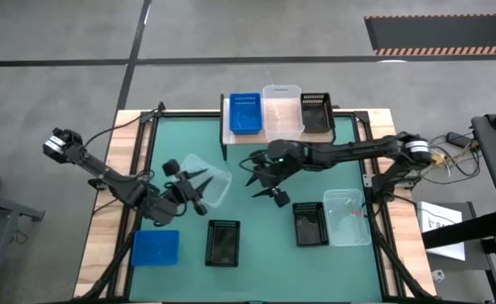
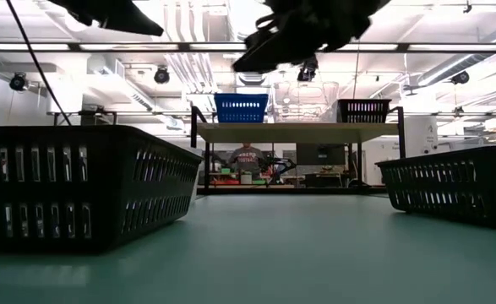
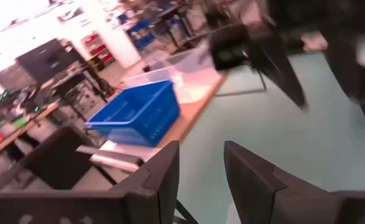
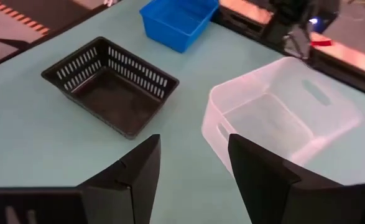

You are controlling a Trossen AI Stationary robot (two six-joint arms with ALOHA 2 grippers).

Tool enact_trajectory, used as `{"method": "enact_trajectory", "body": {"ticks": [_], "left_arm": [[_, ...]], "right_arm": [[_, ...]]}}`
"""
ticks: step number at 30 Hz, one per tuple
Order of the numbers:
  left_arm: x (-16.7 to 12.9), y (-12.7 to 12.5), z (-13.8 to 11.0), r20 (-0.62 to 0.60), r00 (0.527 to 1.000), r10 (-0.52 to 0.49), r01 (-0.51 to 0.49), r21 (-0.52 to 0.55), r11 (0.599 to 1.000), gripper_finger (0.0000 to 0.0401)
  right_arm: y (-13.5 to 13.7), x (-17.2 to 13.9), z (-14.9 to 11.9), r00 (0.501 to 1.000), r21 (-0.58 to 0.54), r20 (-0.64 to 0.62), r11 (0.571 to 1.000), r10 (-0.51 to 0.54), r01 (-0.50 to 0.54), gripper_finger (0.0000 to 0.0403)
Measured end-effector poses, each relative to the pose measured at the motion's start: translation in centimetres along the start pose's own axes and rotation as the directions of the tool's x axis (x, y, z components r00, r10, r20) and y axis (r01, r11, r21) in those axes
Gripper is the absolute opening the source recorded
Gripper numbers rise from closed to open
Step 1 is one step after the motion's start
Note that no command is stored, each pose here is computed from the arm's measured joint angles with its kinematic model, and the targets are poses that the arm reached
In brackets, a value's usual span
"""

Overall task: Stack baskets on shelf by color
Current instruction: Stack the left transparent bin on the transparent bin on the shelf

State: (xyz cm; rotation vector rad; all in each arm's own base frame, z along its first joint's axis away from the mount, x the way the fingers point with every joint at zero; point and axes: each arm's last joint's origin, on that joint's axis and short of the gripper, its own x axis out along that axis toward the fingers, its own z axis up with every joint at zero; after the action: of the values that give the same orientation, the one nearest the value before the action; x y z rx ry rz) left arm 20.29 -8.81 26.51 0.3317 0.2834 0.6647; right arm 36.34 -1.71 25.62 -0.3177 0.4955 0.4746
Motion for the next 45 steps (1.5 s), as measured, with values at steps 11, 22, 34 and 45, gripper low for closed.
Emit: {"method": "enact_trajectory", "body": {"ticks": [11, 22, 34, 45], "left_arm": [[-0.8, 0.2, -0.3, 0.014, 1.0, -0.013, 0.014, -0.04, 0.999, 0.0111], [-0.8, 0.2, -0.7, 0.013, 1.0, -0.014, 0.015, -0.035, 0.999, 0.0111], [-0.8, 0.1, -0.7, 0.012, 1.0, -0.014, 0.015, -0.032, 0.999, 0.0111], [-0.8, 0.1, -0.7, 0.012, 1.0, -0.014, 0.014, -0.032, 0.999, 0.0111]], "right_arm": [[-3.0, 7.0, -0.1, 0.998, -0.003, -0.026, 0.999, 0.048, -0.049, 0.0182], [-4.4, 11.6, -1.4, 0.996, 0.013, -0.052, 0.998, 0.067, -0.066, 0.0182], [-4.7, 13.8, -3.0, 0.994, 0.009, -0.084, 0.997, 0.073, -0.073, 0.0182], [-4.8, 13.8, -3.2, 0.994, -0.037, -0.089, 0.997, 0.069, -0.073, 0.0121]]}}
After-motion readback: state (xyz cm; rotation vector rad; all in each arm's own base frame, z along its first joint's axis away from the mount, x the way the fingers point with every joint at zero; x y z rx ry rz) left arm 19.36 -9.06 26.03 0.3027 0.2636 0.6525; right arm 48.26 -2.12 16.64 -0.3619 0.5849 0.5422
